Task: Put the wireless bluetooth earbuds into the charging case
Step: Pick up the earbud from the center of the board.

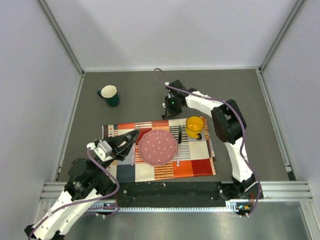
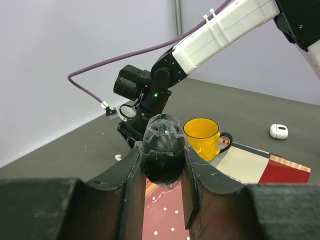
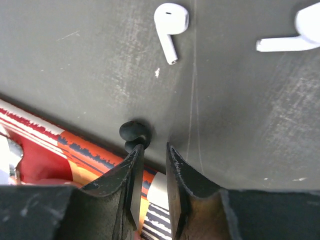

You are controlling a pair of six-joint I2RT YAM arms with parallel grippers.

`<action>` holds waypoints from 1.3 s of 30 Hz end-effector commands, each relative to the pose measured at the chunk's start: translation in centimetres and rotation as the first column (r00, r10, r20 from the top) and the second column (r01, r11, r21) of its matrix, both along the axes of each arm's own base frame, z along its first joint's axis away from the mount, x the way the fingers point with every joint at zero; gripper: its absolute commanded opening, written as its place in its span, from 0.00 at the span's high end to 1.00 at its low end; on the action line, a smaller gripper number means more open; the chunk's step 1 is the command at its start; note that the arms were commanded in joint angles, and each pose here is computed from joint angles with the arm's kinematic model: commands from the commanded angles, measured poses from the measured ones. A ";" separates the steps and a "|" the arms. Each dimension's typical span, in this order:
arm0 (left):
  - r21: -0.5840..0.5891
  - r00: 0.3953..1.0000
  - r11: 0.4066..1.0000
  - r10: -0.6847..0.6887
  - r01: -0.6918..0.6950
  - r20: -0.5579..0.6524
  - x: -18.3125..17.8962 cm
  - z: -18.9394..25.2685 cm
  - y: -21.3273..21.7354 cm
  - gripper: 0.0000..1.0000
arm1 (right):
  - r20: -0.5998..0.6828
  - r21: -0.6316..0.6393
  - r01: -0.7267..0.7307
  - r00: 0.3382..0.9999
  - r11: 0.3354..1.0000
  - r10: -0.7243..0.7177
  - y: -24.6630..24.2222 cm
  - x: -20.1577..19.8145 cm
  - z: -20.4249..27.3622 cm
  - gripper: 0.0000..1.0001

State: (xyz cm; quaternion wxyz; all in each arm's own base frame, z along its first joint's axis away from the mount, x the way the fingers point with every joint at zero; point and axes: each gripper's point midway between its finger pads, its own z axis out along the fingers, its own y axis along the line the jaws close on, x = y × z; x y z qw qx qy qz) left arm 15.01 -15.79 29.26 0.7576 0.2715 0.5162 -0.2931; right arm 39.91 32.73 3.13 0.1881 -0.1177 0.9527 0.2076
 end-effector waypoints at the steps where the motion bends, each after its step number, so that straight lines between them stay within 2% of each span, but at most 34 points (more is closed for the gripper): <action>1: -0.164 0.987 0.986 0.017 0.009 0.159 -3.0 4.9 2.9 1.00 | 0.019 0.102 0.006 1.000 0.995 -0.008 1.1 0.6 1.7 0.74; 18: -0.166 0.987 0.986 0.024 0.003 0.157 -2.9 4.8 3.0 1.00 | -0.016 0.203 0.025 1.000 0.979 -0.022 2.6 0.7 1.2 0.73; 25: -0.165 0.987 0.986 0.028 -0.001 0.158 -2.9 4.9 3.0 1.00 | -0.025 0.210 0.040 0.999 0.977 -0.035 2.9 1.0 0.8 0.76; 39: -0.169 0.987 0.986 0.031 -0.004 0.157 -2.8 4.9 3.0 1.00 | -0.043 0.180 0.090 0.996 0.980 -0.084 2.3 1.4 -0.6 0.76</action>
